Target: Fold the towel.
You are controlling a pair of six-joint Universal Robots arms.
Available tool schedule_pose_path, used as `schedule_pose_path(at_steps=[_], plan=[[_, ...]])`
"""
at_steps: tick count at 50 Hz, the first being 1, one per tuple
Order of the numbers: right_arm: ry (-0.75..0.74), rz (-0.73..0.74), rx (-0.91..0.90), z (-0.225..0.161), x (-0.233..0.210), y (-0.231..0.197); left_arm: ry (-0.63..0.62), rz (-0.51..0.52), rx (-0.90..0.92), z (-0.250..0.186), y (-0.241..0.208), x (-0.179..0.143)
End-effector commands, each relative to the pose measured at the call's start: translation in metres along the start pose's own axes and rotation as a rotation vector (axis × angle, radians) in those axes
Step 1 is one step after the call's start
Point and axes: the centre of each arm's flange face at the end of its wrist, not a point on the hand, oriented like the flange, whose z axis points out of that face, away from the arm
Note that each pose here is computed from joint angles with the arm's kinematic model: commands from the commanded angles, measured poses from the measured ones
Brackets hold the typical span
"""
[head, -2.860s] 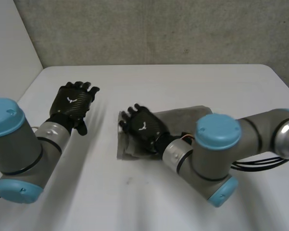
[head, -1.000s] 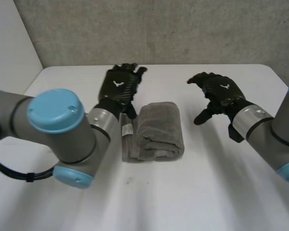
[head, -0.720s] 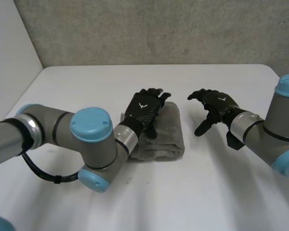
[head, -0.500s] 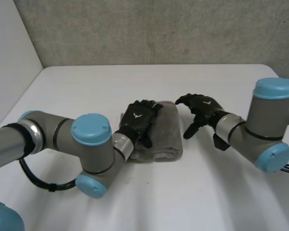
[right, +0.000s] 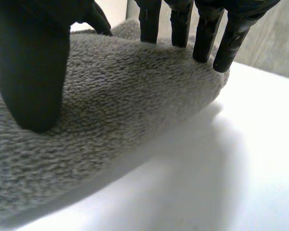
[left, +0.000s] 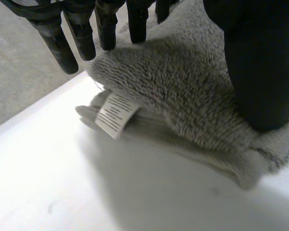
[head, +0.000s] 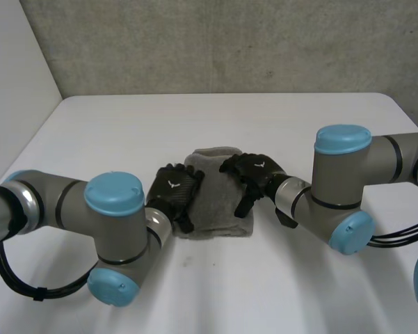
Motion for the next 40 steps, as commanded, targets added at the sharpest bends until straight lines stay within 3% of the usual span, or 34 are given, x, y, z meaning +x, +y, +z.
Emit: schedule_pose_path(at_steps=[1,8,12,18,24,29,40], plan=[[0.020,-0.050,0.113,-0.017,0.001,-0.047,-0.036,-0.009,0.082,-0.006,-0.034,-0.015],[0.069,-0.097,0.286,-0.057,0.001,-0.115,-0.100,-0.026,0.320,-0.043,-0.122,-0.040],[0.281,-0.094,0.417,-0.096,0.029,-0.156,-0.144,-0.038,0.405,-0.065,-0.153,-0.053],[0.504,-0.100,0.557,-0.145,0.051,-0.191,-0.337,-0.067,0.467,-0.114,-0.193,-0.105],[0.529,-0.073,0.446,-0.161,0.056,-0.175,-0.333,-0.113,0.347,-0.132,-0.185,-0.113],[0.514,-0.058,0.347,-0.164,0.053,-0.162,-0.292,-0.241,0.245,-0.143,-0.174,-0.115],[0.518,-0.075,0.313,-0.169,0.049,-0.154,-0.283,-0.257,0.236,-0.148,-0.171,-0.113]])
